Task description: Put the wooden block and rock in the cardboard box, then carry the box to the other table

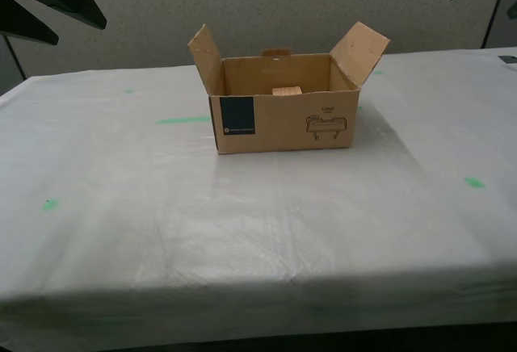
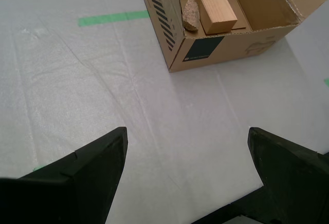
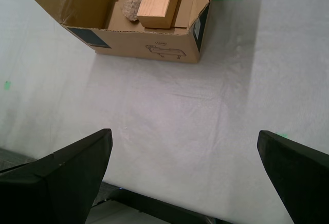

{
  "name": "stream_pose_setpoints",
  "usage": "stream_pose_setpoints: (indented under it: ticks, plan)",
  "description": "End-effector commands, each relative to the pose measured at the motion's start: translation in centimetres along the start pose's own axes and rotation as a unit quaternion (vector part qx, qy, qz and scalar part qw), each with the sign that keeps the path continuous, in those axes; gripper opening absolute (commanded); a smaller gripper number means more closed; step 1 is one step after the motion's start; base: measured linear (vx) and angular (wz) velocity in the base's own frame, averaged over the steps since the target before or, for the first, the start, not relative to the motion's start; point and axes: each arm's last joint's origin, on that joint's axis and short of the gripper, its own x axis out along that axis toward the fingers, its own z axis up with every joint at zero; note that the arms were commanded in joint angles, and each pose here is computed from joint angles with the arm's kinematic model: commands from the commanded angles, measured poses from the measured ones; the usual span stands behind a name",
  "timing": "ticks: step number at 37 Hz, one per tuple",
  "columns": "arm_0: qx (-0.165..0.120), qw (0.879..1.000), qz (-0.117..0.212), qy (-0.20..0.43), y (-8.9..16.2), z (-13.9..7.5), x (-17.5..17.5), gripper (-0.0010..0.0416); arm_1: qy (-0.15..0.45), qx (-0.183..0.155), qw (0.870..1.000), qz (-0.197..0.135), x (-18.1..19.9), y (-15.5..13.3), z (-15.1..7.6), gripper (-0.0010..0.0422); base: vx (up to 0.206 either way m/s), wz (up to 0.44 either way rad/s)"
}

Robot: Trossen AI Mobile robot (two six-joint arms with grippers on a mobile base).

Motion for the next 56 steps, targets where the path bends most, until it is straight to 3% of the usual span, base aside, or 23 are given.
stream_pose_setpoints:
  ticks: [1,56]
  plan:
    - [0.002,1.0,0.0,0.001,-0.01,-0.03,0.04,0.0394,0.0,-0.001,1.0,-0.001,0.0,0.0,0.01,0.0318,0.0,0.0]
    - [0.002,1.0,0.0,0.0,-0.01,-0.02,0.03,0.0393,0.0,-0.001,1.0,-0.001,0.0,0.01,0.01,0.0318,0.0,0.0]
